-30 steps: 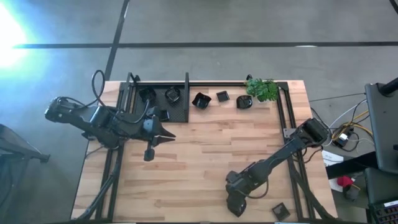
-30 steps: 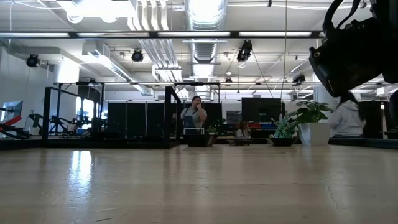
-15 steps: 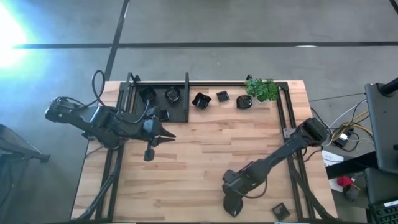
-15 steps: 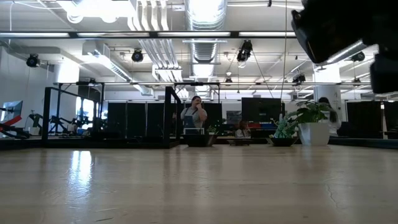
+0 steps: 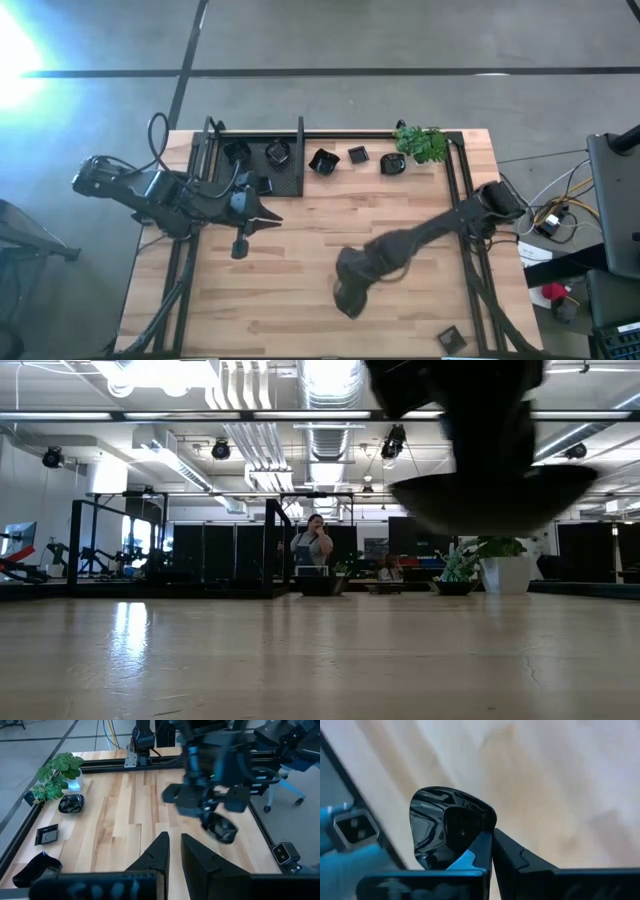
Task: Pick & Place Mini shaped plates
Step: Stack the black leaf shaped plate on top of the black leaf shaped plates on the shelf
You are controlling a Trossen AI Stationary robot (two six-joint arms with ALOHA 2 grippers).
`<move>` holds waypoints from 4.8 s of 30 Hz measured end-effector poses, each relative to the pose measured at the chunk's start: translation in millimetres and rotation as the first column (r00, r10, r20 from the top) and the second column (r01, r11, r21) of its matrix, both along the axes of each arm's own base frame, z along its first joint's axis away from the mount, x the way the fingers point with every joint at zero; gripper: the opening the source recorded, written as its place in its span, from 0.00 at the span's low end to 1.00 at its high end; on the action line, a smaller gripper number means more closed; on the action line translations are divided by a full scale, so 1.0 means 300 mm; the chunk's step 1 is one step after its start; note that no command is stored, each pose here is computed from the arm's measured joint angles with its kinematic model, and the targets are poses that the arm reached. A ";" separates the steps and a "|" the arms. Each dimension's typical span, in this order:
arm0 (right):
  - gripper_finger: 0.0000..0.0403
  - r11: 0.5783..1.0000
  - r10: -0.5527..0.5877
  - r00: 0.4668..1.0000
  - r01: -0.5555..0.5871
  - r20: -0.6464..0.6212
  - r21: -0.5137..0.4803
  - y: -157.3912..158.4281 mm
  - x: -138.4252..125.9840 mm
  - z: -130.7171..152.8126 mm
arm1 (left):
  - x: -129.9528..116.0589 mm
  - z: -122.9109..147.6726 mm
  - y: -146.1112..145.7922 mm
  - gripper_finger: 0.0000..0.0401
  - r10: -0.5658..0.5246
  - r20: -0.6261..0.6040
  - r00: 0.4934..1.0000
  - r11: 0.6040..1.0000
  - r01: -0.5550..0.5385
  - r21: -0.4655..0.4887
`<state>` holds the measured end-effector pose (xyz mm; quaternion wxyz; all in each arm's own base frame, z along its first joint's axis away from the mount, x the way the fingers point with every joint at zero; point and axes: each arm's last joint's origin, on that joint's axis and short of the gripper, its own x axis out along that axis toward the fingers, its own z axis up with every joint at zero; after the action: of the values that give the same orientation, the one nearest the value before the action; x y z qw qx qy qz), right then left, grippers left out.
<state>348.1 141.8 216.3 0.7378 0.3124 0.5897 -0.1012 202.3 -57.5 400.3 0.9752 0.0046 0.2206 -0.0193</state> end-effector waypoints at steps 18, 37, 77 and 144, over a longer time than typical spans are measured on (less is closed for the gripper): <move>0.02 0.989 -0.116 0.967 0.133 0.229 -0.061 -0.423 0.194 -0.023 | 0.001 -0.002 0.003 0.10 0.076 -0.004 0.997 0.993 -0.076 -0.088; 0.02 0.994 -0.106 0.986 0.100 0.126 0.050 -0.442 0.299 -0.244 | 0.000 -0.003 0.003 0.10 0.078 -0.008 0.997 0.993 -0.079 -0.091; 0.21 0.997 -0.083 0.957 0.081 0.277 0.018 -0.445 0.260 -0.015 | -0.001 -0.008 0.003 0.10 0.079 -0.020 0.997 0.993 -0.080 -0.088; 0.17 0.943 0.274 0.695 -0.059 0.665 -0.327 -0.206 -0.345 0.681 | 0.410 -0.702 -0.003 0.22 0.499 -0.610 0.616 0.627 -0.742 -0.237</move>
<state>244.4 80.0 420.5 0.9485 0.1643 0.2704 0.0105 325.2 -58.6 189.7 0.7967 -0.3154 0.4341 0.2783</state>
